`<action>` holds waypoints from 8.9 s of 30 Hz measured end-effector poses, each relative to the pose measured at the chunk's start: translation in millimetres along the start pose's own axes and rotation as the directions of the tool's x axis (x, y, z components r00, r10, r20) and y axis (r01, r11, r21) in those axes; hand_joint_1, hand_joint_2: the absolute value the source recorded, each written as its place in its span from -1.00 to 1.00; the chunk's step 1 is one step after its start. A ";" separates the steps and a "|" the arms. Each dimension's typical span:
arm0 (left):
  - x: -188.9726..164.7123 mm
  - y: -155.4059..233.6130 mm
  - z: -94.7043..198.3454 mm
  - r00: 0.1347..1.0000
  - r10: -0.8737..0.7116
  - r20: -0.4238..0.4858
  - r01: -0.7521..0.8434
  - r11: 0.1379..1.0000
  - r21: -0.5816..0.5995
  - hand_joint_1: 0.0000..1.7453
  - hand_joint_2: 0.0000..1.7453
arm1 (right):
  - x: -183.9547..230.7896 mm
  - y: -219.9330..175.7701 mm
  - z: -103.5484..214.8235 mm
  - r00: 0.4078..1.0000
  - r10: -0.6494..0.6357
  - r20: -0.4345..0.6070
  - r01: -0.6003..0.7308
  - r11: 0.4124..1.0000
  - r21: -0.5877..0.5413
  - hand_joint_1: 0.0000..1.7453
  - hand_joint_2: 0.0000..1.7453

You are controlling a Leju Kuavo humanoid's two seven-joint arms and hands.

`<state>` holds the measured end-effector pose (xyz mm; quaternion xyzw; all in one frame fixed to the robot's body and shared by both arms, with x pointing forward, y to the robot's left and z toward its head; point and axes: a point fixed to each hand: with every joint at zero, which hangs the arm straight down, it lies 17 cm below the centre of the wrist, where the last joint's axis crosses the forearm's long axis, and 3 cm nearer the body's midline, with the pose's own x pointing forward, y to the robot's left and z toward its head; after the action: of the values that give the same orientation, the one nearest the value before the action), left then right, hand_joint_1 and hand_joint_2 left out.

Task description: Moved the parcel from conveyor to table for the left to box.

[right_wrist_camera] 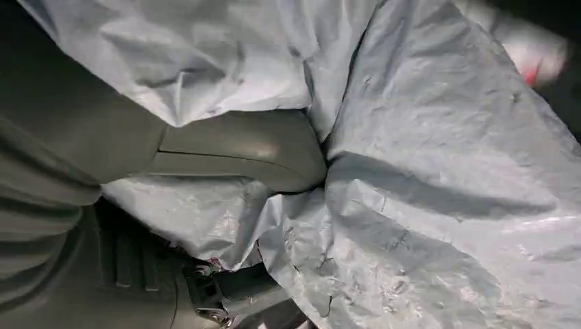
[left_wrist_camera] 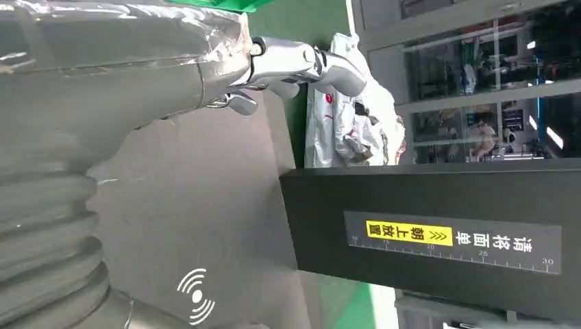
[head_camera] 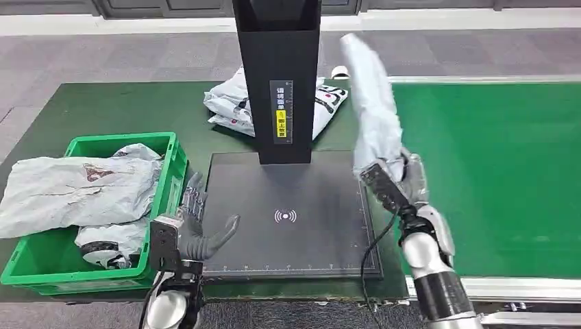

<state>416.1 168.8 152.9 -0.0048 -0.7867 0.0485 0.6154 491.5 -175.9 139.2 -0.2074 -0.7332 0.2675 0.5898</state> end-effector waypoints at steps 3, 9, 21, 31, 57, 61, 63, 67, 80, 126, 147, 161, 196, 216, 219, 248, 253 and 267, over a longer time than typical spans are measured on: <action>-1.5 -3.4 0.6 1.000 0.009 -0.001 -0.009 1.000 -0.007 -1.00 1.00 | 16.8 53.7 25.7 0.999 -0.010 0.031 0.006 0.993 0.115 1.00 1.00; -5.6 -5.3 0.8 1.000 0.014 -0.011 -0.014 1.000 -0.011 -1.00 1.00 | 38.1 101.5 51.7 0.997 -0.036 0.070 0.019 0.973 0.229 1.00 1.00; -6.2 -16.3 -2.7 1.000 0.020 -0.012 -0.020 0.999 -0.040 -1.00 1.00 | 51.8 143.0 79.1 0.995 -0.062 0.081 0.031 0.943 0.332 -1.00 1.00; -10.5 -19.0 -4.0 1.000 0.016 -0.021 -0.017 0.999 -0.050 -1.00 1.00 | 51.7 148.7 85.1 0.995 -0.054 0.089 0.019 0.936 0.350 -1.00 1.00; -22.5 -19.8 -6.0 0.991 -0.135 -0.009 0.134 0.988 -0.072 -1.00 1.00 | 92.4 74.1 82.2 0.961 -0.089 0.262 0.040 0.982 0.184 -1.00 1.00; -30.3 -42.9 -3.5 0.941 -0.338 0.032 0.338 0.921 -0.196 -1.00 1.00 | 126.9 -5.1 79.1 0.918 -0.146 0.368 0.156 0.988 0.003 -1.00 1.00; -33.1 -60.7 -4.5 0.906 -0.416 0.073 0.420 0.867 -0.267 -1.00 1.00 | 134.7 -39.0 82.0 0.899 -0.169 0.404 0.212 0.975 -0.065 -1.00 1.00; -34.4 -81.4 -8.2 0.887 -0.449 0.110 0.459 0.827 -0.326 -1.00 1.00 | 136.5 -66.6 87.5 0.890 -0.190 0.415 0.264 0.956 -0.129 -1.00 1.00; -37.9 -112.0 -7.0 0.864 -0.475 0.169 0.499 0.757 -0.422 -1.00 1.00 | 130.1 -84.5 87.5 0.902 -0.182 0.392 0.266 0.948 -0.173 -1.00 1.00; -149.1 -140.8 -25.9 0.411 -0.793 0.449 0.749 0.013 -0.662 1.00 1.00 | 112.8 -67.9 88.6 0.902 -0.282 0.328 0.338 0.933 -0.128 -1.00 1.00; 136.5 80.7 -129.4 0.348 -0.923 0.165 0.818 0.385 0.428 1.00 1.00 | 74.6 -95.6 130.7 0.934 -0.267 0.239 0.330 0.899 -0.288 -1.00 1.00; 262.3 153.9 -50.5 0.051 -0.999 0.010 0.592 0.038 0.805 1.00 1.00 | 66.1 -87.6 143.1 0.926 -0.306 0.220 0.360 0.891 -0.277 -1.00 1.00; -77.1 320.0 -116.0 -0.381 -0.912 -0.152 0.877 -0.305 -0.372 0.70 1.00 | 76.3 -73.0 133.5 0.916 -0.315 0.250 0.359 0.920 -0.157 -1.00 1.00; -101.4 330.3 -110.3 -0.287 -0.942 -0.174 0.864 -0.176 -0.472 -1.00 -1.00 | 68.4 -74.4 136.7 0.925 -0.302 0.229 0.343 0.925 -0.166 -1.00 1.00; -103.6 303.6 -115.3 -0.135 -0.984 -0.117 0.896 -0.071 -0.438 -1.00 -1.00 | 65.5 -78.3 138.0 0.927 -0.301 0.224 0.343 0.923 -0.176 -1.00 1.00; 106.6 243.3 -133.4 0.648 -0.757 0.081 0.685 0.626 0.373 -1.00 -1.00 | 56.6 -88.4 140.3 0.934 -0.297 0.201 0.337 0.918 -0.210 -1.00 1.00; 119.3 258.5 -126.8 0.641 -0.766 0.041 0.658 0.577 0.484 -1.00 -1.00 | 55.4 -89.5 140.3 0.935 -0.293 0.198 0.334 0.917 -0.219 -1.00 1.00; 124.1 154.5 -90.9 0.922 -0.208 0.327 0.140 0.965 0.220 -1.00 1.00 | 46.1 -88.1 135.5 0.926 -0.330 0.183 0.369 0.895 -0.250 -1.00 1.00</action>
<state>465.9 337.3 282.0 0.1337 -0.8717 0.0694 0.4663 350.2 -235.2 208.2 -0.1346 -0.8274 0.0642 0.5415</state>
